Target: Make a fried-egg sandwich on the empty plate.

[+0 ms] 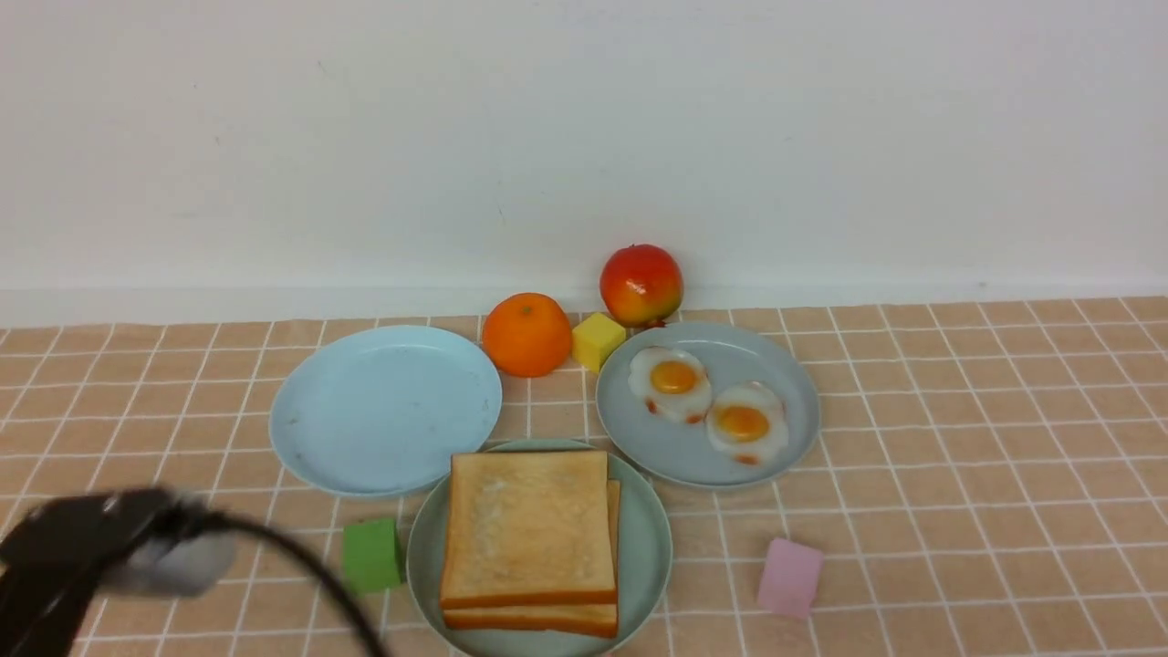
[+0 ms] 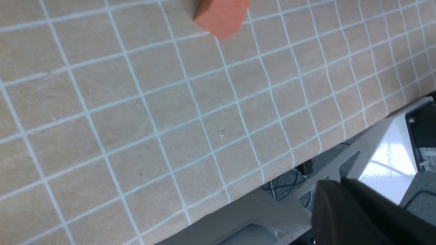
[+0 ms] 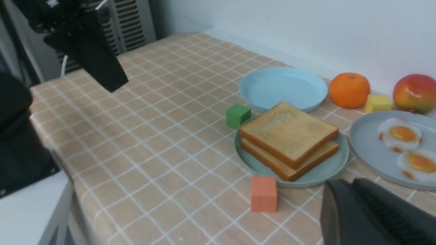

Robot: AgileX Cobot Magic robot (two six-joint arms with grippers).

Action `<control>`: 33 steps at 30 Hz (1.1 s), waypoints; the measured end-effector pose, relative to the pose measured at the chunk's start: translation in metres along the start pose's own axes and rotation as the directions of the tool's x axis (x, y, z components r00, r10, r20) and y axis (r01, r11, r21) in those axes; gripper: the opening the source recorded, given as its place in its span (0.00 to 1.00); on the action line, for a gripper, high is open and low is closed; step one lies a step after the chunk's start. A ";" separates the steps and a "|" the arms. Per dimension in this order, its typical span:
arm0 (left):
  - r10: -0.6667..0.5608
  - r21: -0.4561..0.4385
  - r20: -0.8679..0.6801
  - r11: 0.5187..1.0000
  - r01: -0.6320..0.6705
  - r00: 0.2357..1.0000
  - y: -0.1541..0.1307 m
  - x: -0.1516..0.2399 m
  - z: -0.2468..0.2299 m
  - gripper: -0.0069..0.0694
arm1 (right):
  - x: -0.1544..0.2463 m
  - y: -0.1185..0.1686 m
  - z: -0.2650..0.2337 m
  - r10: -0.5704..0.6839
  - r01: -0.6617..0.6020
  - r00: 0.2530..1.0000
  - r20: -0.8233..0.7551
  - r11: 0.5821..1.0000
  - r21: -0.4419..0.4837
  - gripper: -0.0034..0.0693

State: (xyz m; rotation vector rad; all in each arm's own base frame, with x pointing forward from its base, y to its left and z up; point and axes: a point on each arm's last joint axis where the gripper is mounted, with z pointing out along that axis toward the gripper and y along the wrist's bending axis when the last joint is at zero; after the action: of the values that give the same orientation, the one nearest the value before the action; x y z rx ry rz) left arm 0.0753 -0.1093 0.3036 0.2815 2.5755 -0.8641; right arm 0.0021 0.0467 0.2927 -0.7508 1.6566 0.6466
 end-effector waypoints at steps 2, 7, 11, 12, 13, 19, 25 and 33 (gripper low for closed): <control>0.008 0.006 0.012 1.000 -0.008 1.000 0.001 0.002 -0.003 0.07 | 0.002 0.001 0.000 -0.003 0.003 1.000 -0.017 1.000 -0.012 0.14; 0.025 0.015 0.038 1.000 -0.026 0.999 0.003 0.006 -0.011 0.07 | 0.007 0.005 -0.001 -0.007 0.003 0.997 -0.078 0.999 -0.051 0.16; 0.027 0.013 0.038 1.000 -0.028 0.999 0.004 0.006 -0.011 0.07 | 0.010 0.006 -0.002 -0.014 0.008 0.995 -0.097 0.998 -0.063 0.16; 0.028 0.013 0.038 1.000 -0.028 0.999 0.004 0.006 -0.011 0.07 | 0.010 0.006 -0.002 -0.014 0.007 0.995 -0.099 0.998 -0.064 0.16; 0.031 0.009 0.041 0.999 -0.032 0.999 0.004 0.005 -0.011 0.07 | 0.011 0.007 -0.002 -0.014 0.007 0.994 -0.107 0.997 -0.071 0.17; 0.042 -0.002 0.046 0.999 -0.041 0.998 0.005 0.005 -0.011 0.07 | 0.012 0.008 -0.002 -0.016 0.006 0.993 -0.120 0.997 -0.079 0.18; 0.147 -0.080 0.137 0.987 -0.137 0.980 0.017 0.004 -0.014 0.07 | 0.012 0.008 -0.002 -0.016 0.006 0.993 -0.121 0.997 -0.079 0.18; 0.343 -0.273 0.525 0.935 -0.227 0.779 0.070 0.025 -0.029 0.07 | 0.012 0.008 -0.002 -0.018 0.008 0.992 -0.123 0.997 -0.078 0.20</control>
State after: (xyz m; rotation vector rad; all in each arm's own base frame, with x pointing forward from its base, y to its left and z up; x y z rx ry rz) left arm 0.0658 -0.0351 0.2767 0.2961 1.9673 -0.4779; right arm -0.0067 0.0483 0.2815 -0.8722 1.7459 0.6697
